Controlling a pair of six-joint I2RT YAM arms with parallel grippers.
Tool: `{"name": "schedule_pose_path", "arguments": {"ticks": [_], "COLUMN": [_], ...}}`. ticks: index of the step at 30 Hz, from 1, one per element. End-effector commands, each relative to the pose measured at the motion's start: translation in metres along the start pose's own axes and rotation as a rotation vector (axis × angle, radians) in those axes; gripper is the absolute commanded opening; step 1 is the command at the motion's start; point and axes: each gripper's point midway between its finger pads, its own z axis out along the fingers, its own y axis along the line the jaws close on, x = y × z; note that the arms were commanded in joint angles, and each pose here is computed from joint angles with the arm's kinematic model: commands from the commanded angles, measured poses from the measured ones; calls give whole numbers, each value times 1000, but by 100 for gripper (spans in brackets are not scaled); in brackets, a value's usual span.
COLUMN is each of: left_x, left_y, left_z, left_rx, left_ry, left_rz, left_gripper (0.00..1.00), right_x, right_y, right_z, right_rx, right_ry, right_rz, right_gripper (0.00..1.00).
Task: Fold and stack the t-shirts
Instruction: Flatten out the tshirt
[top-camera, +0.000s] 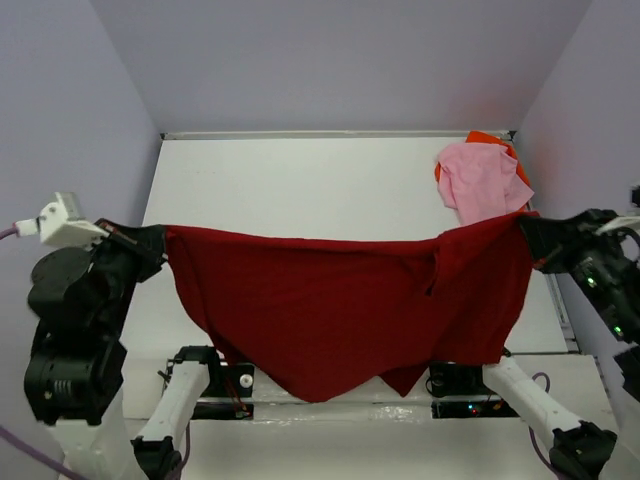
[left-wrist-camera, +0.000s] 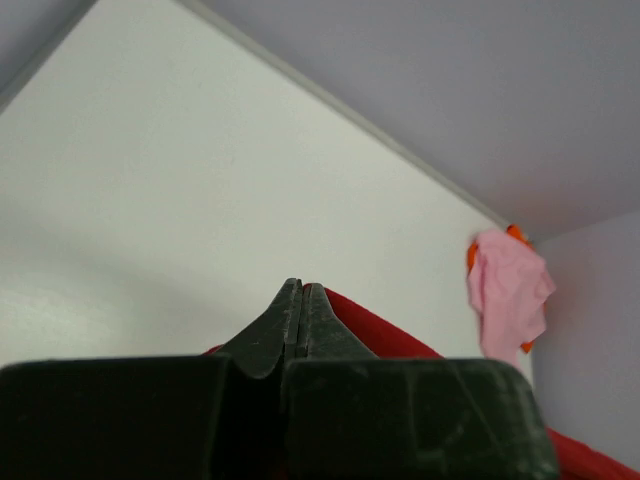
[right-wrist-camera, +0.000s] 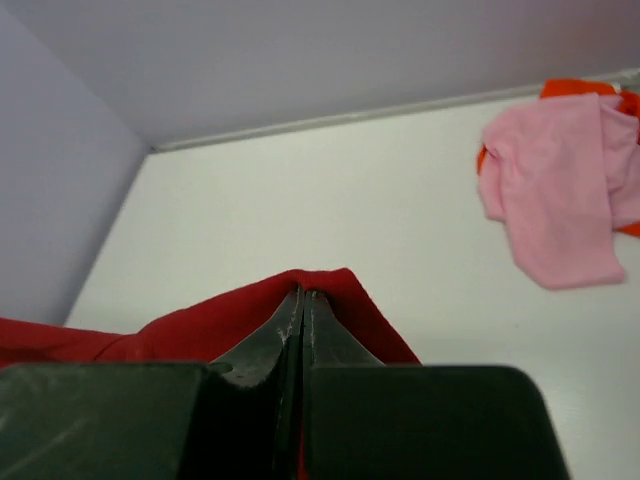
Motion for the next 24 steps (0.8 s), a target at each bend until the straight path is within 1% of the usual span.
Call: {"name": "schedule_pose_path", "arguments": {"ticks": [1, 2, 3, 4, 5, 6, 7, 8, 10, 11, 12, 14, 15, 16, 17, 18, 19, 20, 22, 24], "left_x": [31, 37, 50, 49, 61, 62, 67, 77, 96, 114, 118, 138, 145, 156, 168, 171, 174, 186, 192, 193], "left_y": [30, 36, 48, 51, 60, 62, 65, 67, 73, 84, 84, 91, 94, 96, 103, 102, 104, 113, 117, 119], "left_z": [38, 46, 56, 64, 73, 81, 88, 99, 117, 129, 140, 158, 166, 177, 190, 202, 211, 225, 250, 265], "left_rx": [-132, -151, -194, -202, -223, -231, -237, -243, -242, -275, -261, -263, -266, -248, -272, -254, -258, -289, -312, -327], "left_ry": [90, 100, 127, 106, 127, 116, 124, 154, 199, 248, 242, 294, 306, 318, 354, 349, 353, 391, 410, 431], "left_rz": [5, 6, 13, 6, 12, 4, 6, 4, 5, 4, 1, 2, -3, -7, 0, -1, 3, 12, 31, 51], "left_gripper": [0, 0, 0, 0, 0, 0, 0, 0, 0, 0, 0, 0, 0, 0, 0, 0, 0, 0, 0, 0], "right_x": [58, 66, 67, 88, 97, 105, 113, 137, 164, 188, 199, 218, 227, 242, 249, 265, 272, 279, 292, 294], "right_y": [-59, -62, -65, -73, -76, -76, -75, -80, -81, -83, -84, -86, -85, -87, -88, -90, -92, -94, -99, -103], "right_z": [40, 46, 54, 65, 73, 87, 91, 108, 126, 142, 151, 167, 187, 193, 202, 220, 228, 237, 261, 278], "right_rx": [256, 261, 271, 284, 289, 283, 265, 277, 269, 265, 259, 254, 232, 227, 226, 225, 232, 235, 243, 247], "right_ry": [144, 151, 128, 174, 188, 211, 227, 309, 400, 478, 507, 543, 539, 575, 592, 635, 659, 679, 710, 701], "right_rz": [-67, -77, -70, -82, -79, -77, -79, -80, -67, -54, -48, -32, -27, -19, -14, -16, -16, -17, -25, -32], "right_gripper": [0, 0, 0, 0, 0, 0, 0, 0, 0, 0, 0, 0, 0, 0, 0, 0, 0, 0, 0, 0]}}
